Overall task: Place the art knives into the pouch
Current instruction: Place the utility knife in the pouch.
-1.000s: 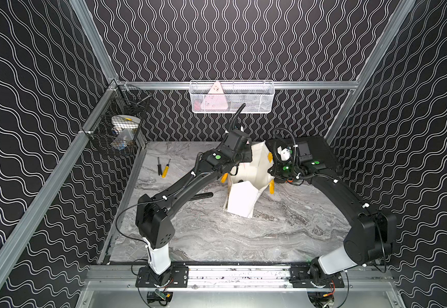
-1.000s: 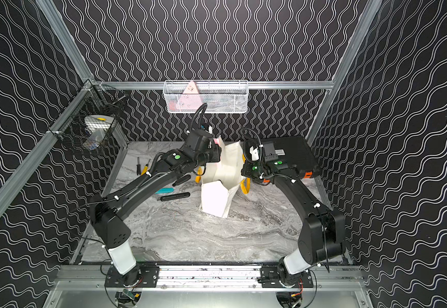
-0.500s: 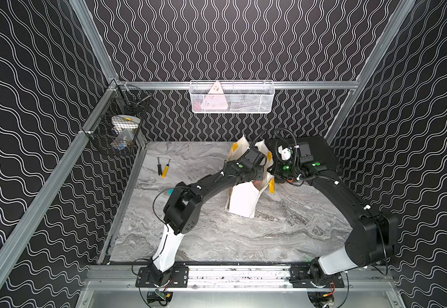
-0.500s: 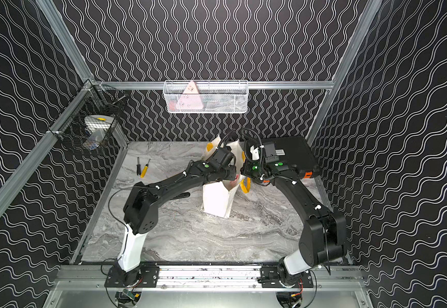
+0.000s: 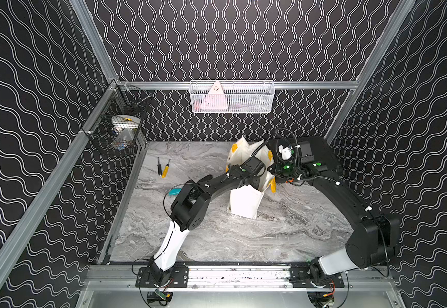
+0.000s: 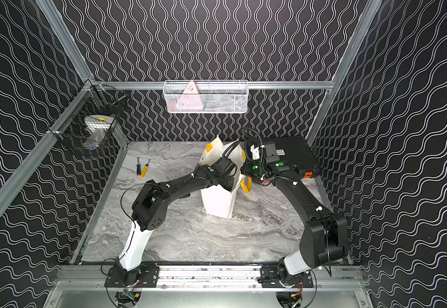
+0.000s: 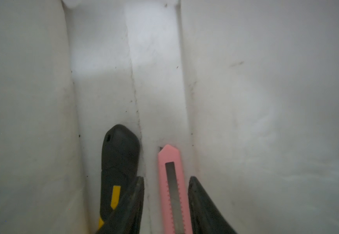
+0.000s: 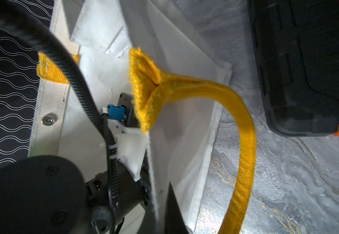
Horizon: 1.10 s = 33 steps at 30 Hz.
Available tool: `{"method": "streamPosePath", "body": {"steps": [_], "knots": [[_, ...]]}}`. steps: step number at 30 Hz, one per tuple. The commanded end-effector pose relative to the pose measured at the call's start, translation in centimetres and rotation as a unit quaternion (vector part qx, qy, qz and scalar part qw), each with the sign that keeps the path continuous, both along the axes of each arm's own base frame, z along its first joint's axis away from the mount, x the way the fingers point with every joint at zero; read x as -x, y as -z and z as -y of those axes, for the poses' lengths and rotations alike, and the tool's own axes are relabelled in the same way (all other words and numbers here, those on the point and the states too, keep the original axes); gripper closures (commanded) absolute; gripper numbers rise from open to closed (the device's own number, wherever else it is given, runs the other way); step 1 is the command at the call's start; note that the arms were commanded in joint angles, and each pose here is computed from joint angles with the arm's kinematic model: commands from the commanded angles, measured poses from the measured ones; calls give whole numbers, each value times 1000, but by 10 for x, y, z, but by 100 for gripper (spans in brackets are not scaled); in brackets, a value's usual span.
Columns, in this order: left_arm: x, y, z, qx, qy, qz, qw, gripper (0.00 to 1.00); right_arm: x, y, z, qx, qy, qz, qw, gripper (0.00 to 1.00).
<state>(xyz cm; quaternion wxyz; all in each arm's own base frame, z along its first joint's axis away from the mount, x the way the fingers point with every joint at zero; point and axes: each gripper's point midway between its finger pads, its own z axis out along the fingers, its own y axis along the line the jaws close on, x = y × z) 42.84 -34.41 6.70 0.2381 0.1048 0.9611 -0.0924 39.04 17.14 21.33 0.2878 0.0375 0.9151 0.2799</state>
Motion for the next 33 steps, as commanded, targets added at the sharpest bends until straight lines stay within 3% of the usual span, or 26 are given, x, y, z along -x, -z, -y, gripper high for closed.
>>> {"method": "streamPosePath", "body": {"steps": [1,6,14,20,24,28,33], "knots": [[4,15,-18,-52,10,-19,998,50,-5,-14,2,7,0,28,1000,100],[6,35,-50,-95,1,-50,994,39,-7,-19,14,38,19,31,999,100],[3,43,-135,-190,-32,-72,979,34,-9,-20,45,77,66,25,995,100],[-3,43,-163,-224,-24,-85,970,34,-10,-16,67,77,91,13,993,100],[-5,36,-144,-180,-2,-85,980,32,-11,-18,56,49,71,14,996,100],[4,3,-85,-109,58,-52,991,27,-12,-10,41,35,47,3,998,100],[21,-28,-29,-11,105,-41,994,24,-10,-4,29,30,21,-5,999,100]]}}
